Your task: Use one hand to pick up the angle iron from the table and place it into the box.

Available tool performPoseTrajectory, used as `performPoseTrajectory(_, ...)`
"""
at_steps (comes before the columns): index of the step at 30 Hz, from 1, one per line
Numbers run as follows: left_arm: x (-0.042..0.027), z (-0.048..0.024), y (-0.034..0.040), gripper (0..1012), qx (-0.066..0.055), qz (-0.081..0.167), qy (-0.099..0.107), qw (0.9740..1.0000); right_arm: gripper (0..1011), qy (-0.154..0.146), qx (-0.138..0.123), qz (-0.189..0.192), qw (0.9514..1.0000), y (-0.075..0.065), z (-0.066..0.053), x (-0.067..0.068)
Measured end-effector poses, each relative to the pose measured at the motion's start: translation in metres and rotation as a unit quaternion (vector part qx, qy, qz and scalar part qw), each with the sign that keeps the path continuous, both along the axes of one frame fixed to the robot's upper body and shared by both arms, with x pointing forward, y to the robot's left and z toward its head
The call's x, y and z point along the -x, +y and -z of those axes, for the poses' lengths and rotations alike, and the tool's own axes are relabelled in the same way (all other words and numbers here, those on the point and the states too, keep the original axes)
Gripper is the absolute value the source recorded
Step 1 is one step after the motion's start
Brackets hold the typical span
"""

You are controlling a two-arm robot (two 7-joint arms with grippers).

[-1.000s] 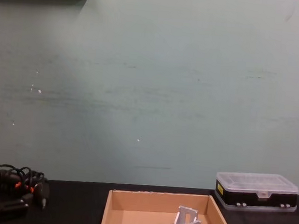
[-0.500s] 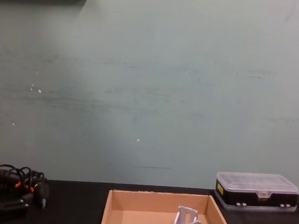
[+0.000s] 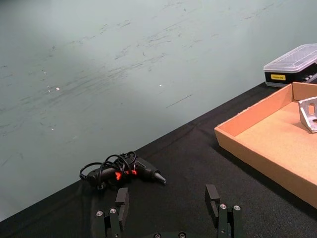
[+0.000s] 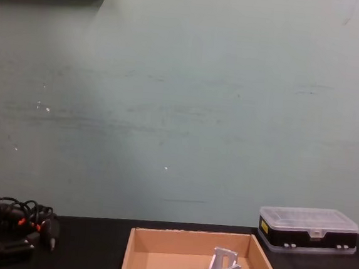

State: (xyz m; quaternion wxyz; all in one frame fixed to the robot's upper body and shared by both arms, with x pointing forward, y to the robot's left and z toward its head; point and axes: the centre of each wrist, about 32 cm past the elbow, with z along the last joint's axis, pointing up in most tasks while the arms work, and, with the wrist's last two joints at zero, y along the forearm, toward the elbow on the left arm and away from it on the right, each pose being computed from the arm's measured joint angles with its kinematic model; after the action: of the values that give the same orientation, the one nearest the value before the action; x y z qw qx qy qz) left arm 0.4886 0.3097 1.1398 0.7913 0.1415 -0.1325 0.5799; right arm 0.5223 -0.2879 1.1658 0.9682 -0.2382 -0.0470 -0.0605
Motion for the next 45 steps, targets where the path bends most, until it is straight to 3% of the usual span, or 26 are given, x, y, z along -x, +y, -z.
performPoseTrajectory(23,0.0000,0.0000,0.0000,1011,0.000,0.000,0.000,1.0000,1000,-0.003,0.013,0.005,0.9999,0.0063,0.0088,-0.0043)
performPoseTrajectory(28,0.0000,0.0000,0.0000,1011,0.000,0.000,0.000,1.0000,919,-0.003,0.012,0.004,0.9999,0.0062,0.0085,-0.0041)
performPoseTrajectory(41,0.0000,0.0000,0.0000,1011,0.000,0.000,0.000,1.0000,549,-0.003,0.011,0.004,0.9999,0.0060,0.0080,-0.0039)
performPoseTrajectory(45,0.0000,0.0000,0.0000,1011,0.000,0.000,0.000,1.0000,549,-0.003,0.011,0.005,0.9999,0.0058,0.0079,-0.0039)
